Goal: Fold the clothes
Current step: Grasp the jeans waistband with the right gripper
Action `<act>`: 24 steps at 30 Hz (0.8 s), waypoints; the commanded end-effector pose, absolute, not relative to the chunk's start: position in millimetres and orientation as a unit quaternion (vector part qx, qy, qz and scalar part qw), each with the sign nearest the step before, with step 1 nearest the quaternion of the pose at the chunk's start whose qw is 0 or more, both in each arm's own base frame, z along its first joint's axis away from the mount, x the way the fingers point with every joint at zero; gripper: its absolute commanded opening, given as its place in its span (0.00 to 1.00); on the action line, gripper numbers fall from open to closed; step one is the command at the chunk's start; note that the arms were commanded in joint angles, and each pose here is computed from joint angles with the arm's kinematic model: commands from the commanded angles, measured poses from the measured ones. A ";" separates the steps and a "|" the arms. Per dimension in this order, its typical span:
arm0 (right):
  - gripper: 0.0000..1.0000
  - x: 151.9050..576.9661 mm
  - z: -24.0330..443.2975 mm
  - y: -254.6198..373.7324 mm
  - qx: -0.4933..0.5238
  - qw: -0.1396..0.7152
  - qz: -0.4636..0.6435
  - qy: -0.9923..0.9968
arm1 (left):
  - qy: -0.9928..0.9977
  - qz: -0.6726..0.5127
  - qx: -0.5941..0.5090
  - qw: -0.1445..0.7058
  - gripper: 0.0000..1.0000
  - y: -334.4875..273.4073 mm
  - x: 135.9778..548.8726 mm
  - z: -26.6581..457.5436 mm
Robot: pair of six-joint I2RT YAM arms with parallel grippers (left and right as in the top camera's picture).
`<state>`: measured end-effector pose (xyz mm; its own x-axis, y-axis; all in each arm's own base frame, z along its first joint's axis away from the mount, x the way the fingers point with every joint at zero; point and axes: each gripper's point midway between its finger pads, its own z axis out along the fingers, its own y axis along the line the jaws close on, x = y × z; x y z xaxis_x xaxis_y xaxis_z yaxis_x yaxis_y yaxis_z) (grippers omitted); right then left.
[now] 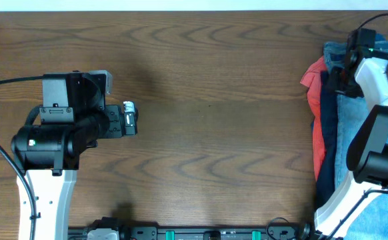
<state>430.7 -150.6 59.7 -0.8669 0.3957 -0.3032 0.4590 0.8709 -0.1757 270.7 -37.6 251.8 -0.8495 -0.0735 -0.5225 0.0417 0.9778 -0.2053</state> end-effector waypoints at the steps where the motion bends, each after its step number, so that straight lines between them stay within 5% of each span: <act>1: 0.15 435.0 99.6 -182.6 0.258 0.176 -0.149 0.938 | 0.952 -0.112 -0.006 0.286 0.98 -39.8 271.4 262.0; 7: 0.08 420.7 95.1 -197.9 0.288 0.160 -0.143 0.933 | 0.952 -0.112 -0.006 0.286 0.98 -39.8 271.5 262.0; 12: 0.48 436.0 92.2 -177.6 0.253 0.177 -0.076 0.948 | 0.951 -0.112 -0.006 0.287 0.98 -39.8 271.7 262.1; 16: 0.54 442.2 89.4 -176.9 0.257 0.185 -0.073 0.946 | 0.952 -0.112 -0.006 0.286 0.98 -39.8 271.5 262.0; 19: 0.18 444.4 87.1 -179.1 0.268 0.189 -0.072 0.942 | 0.952 -0.112 -0.006 0.286 0.98 -39.8 271.4 262.0; 21: 0.03 448.6 89.2 -179.2 0.284 0.199 -0.064 0.936 | 0.952 -0.112 -0.006 0.286 0.98 -39.8 271.4 262.0; 24: 0.01 458.7 106.6 -172.1 0.282 0.223 -0.031 0.933 | 0.951 -0.112 -0.006 0.287 0.98 -39.7 271.5 262.2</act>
<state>443.4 -171.1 76.3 -0.7914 0.4887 -0.3672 0.5275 0.8495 -0.0062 270.7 -37.6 251.8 -0.8497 -0.0731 -0.5222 0.0420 0.9778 -0.2051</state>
